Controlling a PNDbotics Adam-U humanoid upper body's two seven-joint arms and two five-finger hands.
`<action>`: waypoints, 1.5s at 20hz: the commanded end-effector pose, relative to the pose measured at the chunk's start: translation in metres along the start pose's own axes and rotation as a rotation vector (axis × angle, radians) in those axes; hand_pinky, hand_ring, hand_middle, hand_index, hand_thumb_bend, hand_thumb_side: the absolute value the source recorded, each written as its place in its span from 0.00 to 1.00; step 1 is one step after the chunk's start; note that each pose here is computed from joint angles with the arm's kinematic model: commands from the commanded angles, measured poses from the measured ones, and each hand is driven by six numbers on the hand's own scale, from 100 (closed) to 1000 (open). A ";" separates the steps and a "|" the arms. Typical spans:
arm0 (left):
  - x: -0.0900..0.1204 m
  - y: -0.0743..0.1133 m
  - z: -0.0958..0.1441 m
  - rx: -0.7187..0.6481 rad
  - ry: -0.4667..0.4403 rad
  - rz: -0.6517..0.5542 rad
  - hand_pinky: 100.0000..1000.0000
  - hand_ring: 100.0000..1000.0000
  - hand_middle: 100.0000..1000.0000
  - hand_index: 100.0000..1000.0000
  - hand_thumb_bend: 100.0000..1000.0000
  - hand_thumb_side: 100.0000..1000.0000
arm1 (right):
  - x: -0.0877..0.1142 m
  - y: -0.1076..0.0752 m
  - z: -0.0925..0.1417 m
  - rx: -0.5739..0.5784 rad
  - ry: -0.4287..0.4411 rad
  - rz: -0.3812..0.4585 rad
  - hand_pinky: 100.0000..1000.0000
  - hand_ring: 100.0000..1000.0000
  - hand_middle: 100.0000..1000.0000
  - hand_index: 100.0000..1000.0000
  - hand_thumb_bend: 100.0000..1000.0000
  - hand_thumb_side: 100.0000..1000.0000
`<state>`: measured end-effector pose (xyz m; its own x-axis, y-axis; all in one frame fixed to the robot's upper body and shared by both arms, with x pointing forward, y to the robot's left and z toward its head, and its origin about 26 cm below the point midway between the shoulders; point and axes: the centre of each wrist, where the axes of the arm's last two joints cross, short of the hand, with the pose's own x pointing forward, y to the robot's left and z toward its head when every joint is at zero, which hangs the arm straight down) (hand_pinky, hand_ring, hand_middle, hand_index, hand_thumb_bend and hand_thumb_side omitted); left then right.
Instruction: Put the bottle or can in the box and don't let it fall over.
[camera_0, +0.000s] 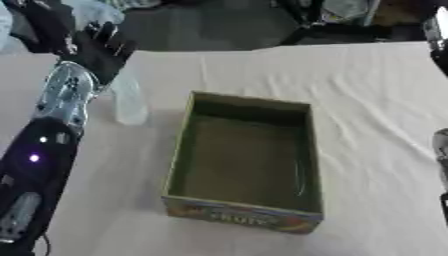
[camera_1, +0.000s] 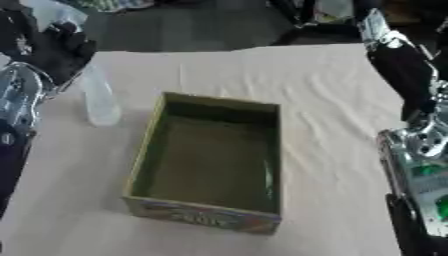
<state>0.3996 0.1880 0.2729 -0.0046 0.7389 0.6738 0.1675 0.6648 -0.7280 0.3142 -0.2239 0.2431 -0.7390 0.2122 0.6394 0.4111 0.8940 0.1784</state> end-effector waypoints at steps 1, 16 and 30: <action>0.019 -0.020 0.007 -0.095 -0.060 -0.009 0.00 0.00 0.14 0.97 0.83 1.00 | 0.009 0.001 -0.005 0.007 -0.032 -0.023 0.81 0.56 0.77 0.78 0.65 0.08; 0.016 -0.113 0.079 -0.517 0.048 -0.065 0.00 0.00 0.19 0.99 0.84 1.00 | 0.007 -0.009 -0.010 -0.136 -0.037 -0.005 0.82 0.57 0.78 0.78 0.64 0.10; -0.021 -0.139 0.103 -0.614 0.244 -0.099 0.00 0.00 0.19 0.99 0.81 1.00 | 0.008 -0.009 -0.012 -0.202 0.001 0.000 0.82 0.57 0.78 0.78 0.64 0.09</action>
<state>0.2818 0.0935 0.3413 0.1723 0.5940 0.7858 0.6859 0.5002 -0.5285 0.3150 -0.2338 0.2457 -0.7134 0.2154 0.6668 0.5240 0.7958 0.3035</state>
